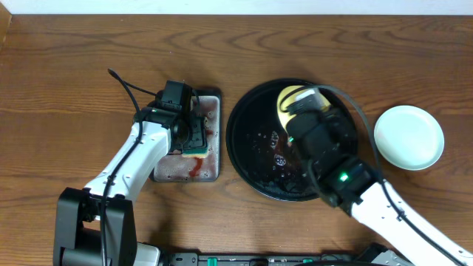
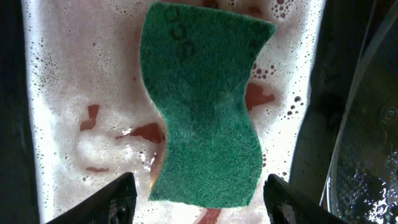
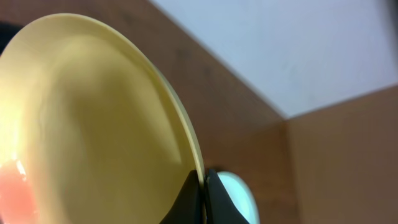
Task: Clean dirty plates on tray and stack at the side
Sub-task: 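Lift the yellow plate with the right gripper and place it on the mint plates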
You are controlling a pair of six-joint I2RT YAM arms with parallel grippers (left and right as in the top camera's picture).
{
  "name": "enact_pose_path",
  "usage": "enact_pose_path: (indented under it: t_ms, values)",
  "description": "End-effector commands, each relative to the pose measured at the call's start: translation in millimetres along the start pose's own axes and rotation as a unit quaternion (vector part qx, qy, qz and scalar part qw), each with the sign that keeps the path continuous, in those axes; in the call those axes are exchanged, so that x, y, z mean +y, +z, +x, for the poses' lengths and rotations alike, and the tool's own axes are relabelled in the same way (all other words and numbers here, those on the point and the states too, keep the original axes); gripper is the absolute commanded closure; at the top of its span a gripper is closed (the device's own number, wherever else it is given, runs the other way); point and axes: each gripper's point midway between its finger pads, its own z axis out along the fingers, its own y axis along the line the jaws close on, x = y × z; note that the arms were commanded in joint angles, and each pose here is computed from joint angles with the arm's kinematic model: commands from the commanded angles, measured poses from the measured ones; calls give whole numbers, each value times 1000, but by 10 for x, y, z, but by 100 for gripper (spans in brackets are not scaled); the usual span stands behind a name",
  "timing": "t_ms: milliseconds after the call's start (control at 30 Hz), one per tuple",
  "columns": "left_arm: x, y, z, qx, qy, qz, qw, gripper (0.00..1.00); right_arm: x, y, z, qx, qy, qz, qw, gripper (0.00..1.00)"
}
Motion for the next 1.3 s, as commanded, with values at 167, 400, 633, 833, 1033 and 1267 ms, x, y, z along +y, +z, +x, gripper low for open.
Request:
enact_pose_path:
  t_ms: [167,400,633,833,1033,1267]
  values:
    - [19,18,25,5,1,-1,1000,30,-240,-425,-475,-64,-84,109,988,99]
    - [19,18,25,5,1,-1,1000,30,-268,-487,-593,-82,-80,117,987,99]
    - [19,20,26,5,1,-1,1000,30,-274,-482,-590,-81,-79,117,987,99]
    - [20,21,26,6,1,-1,1000,29,-311,-448,-570,-76,-74,121,987,99]
    - [19,20,25,5,1,-1,1000,29,-366,-398,-532,-71,-35,125,989,99]
    - [20,21,27,6,1,-1,1000,29,-344,74,-133,-20,143,58,988,99]
